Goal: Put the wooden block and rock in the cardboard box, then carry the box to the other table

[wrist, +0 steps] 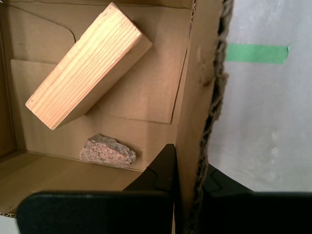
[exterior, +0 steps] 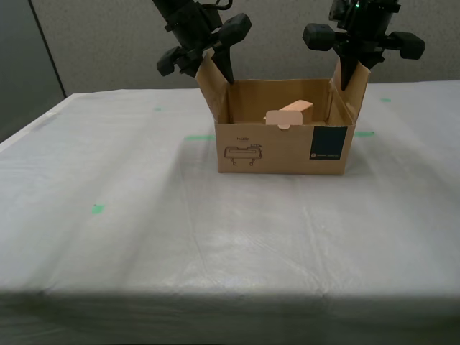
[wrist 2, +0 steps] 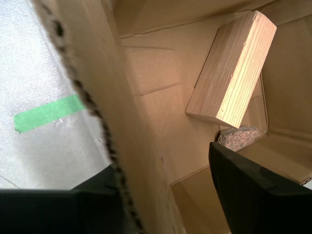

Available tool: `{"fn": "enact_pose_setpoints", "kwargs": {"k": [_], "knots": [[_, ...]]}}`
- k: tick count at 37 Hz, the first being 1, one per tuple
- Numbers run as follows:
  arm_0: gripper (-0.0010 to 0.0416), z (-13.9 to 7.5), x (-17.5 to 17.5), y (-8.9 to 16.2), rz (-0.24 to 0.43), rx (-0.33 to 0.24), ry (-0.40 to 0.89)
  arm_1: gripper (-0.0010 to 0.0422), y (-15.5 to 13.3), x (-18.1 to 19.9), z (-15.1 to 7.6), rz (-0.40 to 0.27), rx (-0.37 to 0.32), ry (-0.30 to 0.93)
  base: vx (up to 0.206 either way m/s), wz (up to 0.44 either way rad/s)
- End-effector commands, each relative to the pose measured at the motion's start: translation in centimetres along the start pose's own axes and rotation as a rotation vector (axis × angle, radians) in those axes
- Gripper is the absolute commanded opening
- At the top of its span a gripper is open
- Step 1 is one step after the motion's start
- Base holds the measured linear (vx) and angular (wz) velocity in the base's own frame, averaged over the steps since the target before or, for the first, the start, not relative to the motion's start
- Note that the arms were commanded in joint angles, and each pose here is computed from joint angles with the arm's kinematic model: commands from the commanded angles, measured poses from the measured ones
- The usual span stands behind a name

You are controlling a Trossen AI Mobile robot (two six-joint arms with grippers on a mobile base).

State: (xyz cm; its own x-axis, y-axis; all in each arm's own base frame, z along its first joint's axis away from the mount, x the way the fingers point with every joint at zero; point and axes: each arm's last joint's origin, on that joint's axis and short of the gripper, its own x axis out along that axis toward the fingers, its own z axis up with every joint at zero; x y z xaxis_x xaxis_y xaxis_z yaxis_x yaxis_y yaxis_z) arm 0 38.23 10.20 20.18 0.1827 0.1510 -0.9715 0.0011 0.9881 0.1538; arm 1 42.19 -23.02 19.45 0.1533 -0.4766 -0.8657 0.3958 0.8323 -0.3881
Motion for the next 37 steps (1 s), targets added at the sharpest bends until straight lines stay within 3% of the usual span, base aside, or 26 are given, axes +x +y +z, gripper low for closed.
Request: {"fn": "enact_pose_setpoints", "kwargs": {"k": [1, 25, 37], "knots": [[0.0003, -0.07, 0.04, 0.01, 0.004, 0.001, 0.009, 0.0190, -0.12, -0.04, 0.02, -0.007, -0.008, -0.001, 0.000, 0.000], [0.0003, -0.03, 0.04, 0.04, 0.006, 0.008, 0.004, 0.0324, -0.11, -0.05, 0.04, -0.007, -0.019, -0.002, 0.000, 0.000], [0.0003, 0.03, 0.04, 0.06, 0.008, 0.008, -0.002, 0.0363, -0.14, -0.20, 0.16, -0.008, -0.021, -0.008, 0.000, 0.000]]}}
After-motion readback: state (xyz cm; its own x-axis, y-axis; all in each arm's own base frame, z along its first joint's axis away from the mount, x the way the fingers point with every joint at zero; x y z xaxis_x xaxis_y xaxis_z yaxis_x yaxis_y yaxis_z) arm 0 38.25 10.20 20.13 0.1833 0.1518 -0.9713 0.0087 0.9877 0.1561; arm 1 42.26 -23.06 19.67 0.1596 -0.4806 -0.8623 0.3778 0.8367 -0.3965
